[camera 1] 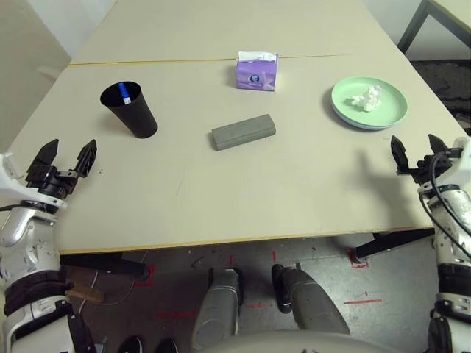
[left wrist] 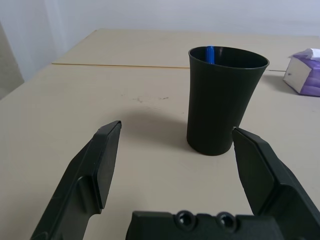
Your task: Organize and tidy the items on the table.
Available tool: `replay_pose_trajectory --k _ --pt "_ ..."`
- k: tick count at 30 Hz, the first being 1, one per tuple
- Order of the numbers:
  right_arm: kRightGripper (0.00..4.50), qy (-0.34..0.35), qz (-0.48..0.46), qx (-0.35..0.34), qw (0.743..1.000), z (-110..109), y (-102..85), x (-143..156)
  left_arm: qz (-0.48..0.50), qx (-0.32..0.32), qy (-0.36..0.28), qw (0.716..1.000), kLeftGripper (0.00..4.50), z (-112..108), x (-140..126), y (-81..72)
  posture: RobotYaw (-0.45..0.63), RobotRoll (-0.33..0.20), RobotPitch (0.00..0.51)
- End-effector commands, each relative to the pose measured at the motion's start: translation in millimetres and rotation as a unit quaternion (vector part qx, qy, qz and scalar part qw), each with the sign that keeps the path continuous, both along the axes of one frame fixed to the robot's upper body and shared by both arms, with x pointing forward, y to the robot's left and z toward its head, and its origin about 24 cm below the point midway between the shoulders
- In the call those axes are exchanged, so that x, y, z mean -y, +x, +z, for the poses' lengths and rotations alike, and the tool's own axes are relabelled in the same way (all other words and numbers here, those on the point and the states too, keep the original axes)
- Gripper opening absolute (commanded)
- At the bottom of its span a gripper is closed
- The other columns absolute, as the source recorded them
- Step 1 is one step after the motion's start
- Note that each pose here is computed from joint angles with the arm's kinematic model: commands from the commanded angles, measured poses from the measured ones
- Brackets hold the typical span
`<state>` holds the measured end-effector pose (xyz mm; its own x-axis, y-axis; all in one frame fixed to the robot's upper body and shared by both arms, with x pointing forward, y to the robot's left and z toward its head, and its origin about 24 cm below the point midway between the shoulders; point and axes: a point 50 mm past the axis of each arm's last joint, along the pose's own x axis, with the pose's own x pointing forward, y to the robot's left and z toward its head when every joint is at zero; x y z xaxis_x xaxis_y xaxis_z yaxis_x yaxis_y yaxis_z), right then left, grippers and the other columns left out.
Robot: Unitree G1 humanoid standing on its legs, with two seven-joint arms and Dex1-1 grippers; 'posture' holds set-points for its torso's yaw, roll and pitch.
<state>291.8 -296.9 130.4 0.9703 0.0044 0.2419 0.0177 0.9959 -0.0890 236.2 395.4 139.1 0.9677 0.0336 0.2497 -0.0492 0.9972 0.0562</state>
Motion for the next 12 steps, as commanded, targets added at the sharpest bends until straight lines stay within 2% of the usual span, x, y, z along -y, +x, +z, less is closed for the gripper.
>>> replay_pose_trajectory --k 1,7,12 --pt "4.50 0.001 0.014 0.005 1.000 2 3.6 -12 0.003 0.001 0.008 1.000 4.47 10 -3 -4.1 0.01 0.000 0.259" --pt "4.50 0.000 0.033 0.011 0.999 10 6.4 -31 0.000 0.004 0.019 1.000 4.47 19 -3 -5.9 0.07 0.000 0.284" --pt "4.50 0.007 0.019 0.008 1.000 5 -3.3 -33 0.000 0.012 0.018 1.000 4.47 20 1 -7.7 0.05 0.000 0.267"
